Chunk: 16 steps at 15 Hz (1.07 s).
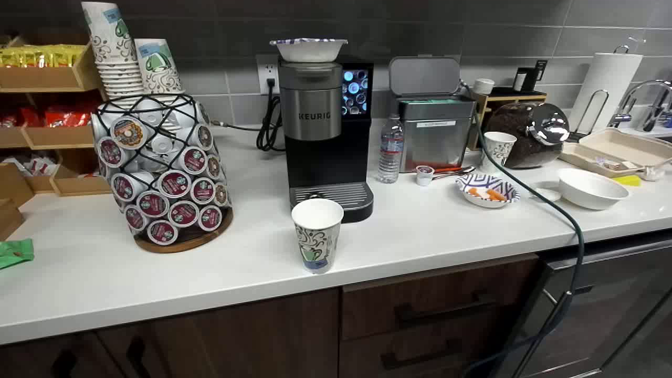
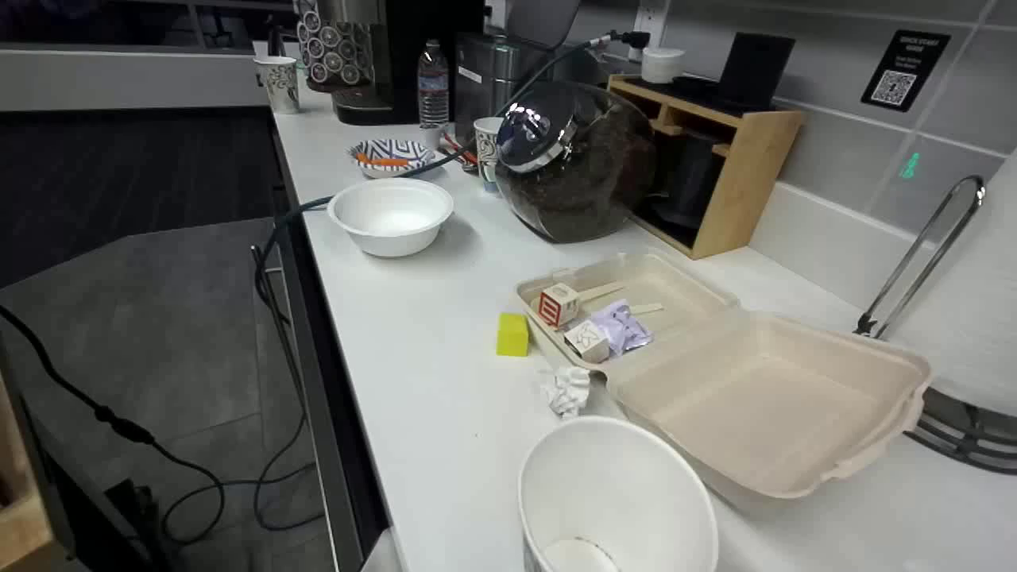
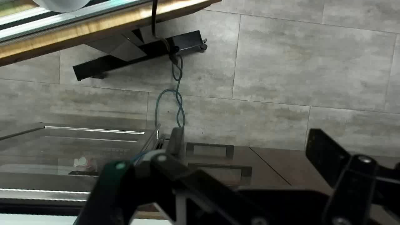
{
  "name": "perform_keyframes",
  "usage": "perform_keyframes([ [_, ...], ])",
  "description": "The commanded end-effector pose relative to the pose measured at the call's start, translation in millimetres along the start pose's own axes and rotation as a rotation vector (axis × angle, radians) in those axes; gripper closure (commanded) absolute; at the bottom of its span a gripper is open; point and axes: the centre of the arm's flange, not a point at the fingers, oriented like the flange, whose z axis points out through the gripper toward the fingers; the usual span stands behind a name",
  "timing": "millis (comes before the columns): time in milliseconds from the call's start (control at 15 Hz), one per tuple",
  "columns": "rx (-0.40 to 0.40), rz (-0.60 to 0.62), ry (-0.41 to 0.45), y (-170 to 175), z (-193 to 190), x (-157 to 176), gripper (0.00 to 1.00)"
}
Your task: Move the bowl to the left
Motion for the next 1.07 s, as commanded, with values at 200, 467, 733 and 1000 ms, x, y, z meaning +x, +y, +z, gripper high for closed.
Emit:
perform_keyframes([
  [200, -0.028, 0.04, 0.003, 12, 2, 16, 0.0],
  [467, -0.009, 0.035, -0.005, 14, 1, 14, 0.0],
  [733, -0.008, 0.037, -0.008, 14, 2, 16, 0.0],
  [1000, 0.022, 0.25, 0.113, 57, 18, 72, 0.0],
])
